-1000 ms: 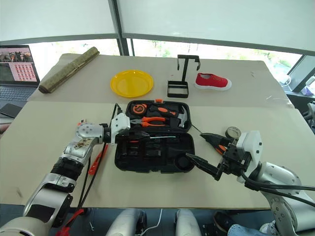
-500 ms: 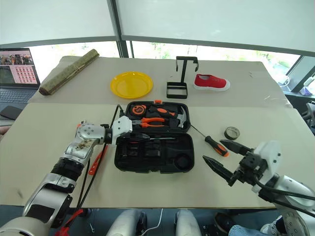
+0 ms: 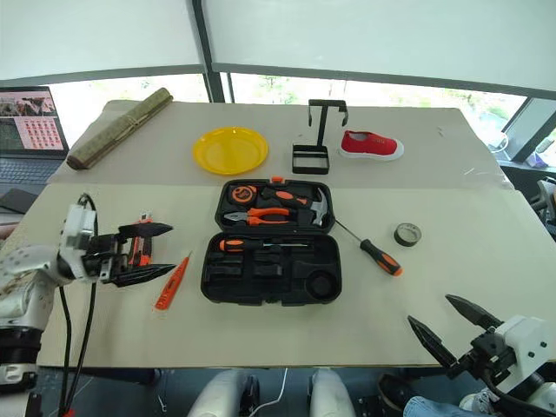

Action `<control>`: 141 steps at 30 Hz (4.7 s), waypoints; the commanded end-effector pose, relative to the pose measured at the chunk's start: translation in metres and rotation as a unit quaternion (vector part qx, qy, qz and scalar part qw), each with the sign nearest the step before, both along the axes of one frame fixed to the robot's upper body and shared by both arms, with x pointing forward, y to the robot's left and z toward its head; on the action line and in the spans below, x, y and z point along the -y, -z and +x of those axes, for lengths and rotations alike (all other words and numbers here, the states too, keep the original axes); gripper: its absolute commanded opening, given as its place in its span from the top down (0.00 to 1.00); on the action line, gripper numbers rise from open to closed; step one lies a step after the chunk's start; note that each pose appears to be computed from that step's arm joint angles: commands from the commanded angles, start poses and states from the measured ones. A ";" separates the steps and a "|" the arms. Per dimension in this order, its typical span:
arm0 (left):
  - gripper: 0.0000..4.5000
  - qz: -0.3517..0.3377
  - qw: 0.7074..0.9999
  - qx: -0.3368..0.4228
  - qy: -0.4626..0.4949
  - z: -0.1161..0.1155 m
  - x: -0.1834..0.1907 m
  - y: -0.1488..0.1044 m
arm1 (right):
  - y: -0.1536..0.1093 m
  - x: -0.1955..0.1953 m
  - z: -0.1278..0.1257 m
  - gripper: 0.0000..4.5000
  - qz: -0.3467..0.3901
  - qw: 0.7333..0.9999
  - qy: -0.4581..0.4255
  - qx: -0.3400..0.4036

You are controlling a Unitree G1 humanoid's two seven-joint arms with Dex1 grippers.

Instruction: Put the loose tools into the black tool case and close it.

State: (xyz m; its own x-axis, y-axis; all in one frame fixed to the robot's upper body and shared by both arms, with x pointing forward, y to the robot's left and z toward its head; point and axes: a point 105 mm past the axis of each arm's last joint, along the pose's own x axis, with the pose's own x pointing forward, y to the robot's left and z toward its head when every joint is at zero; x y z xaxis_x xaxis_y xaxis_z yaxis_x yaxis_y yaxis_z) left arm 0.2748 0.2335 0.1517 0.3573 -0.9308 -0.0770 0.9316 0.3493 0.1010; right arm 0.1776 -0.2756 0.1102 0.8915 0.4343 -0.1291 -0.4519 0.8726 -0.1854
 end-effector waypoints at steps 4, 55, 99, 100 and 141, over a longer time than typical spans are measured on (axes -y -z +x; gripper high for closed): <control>0.00 -0.047 0.997 0.046 0.026 -0.011 0.021 -0.035 | -0.031 -0.015 0.047 0.00 -0.042 0.997 -0.071 0.009; 0.00 0.067 0.997 0.029 -0.038 -0.045 0.005 0.019 | -0.035 -0.169 0.155 0.78 -0.333 0.849 -0.377 -0.159; 0.00 0.071 0.997 0.038 -0.020 -0.030 0.022 0.020 | -0.025 -0.192 0.159 0.99 -0.206 0.867 -0.449 -0.074; 0.00 0.071 0.997 0.038 -0.019 -0.030 0.023 0.020 | -0.019 -0.192 0.159 0.99 -0.207 0.865 -0.450 -0.076; 0.00 0.037 0.850 -0.070 -0.521 -0.108 -0.140 0.048 | -0.044 -0.080 0.065 0.01 0.053 0.950 -0.266 0.157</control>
State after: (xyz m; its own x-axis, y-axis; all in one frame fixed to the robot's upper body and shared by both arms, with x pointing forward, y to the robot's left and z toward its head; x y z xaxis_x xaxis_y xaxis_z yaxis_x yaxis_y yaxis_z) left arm 0.1654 0.3712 0.0917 0.9530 -0.1334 -0.2718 0.1549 0.9862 0.0591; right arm 0.2472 -0.1894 0.1396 0.5336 0.8373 0.1190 -0.7986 0.5452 -0.2548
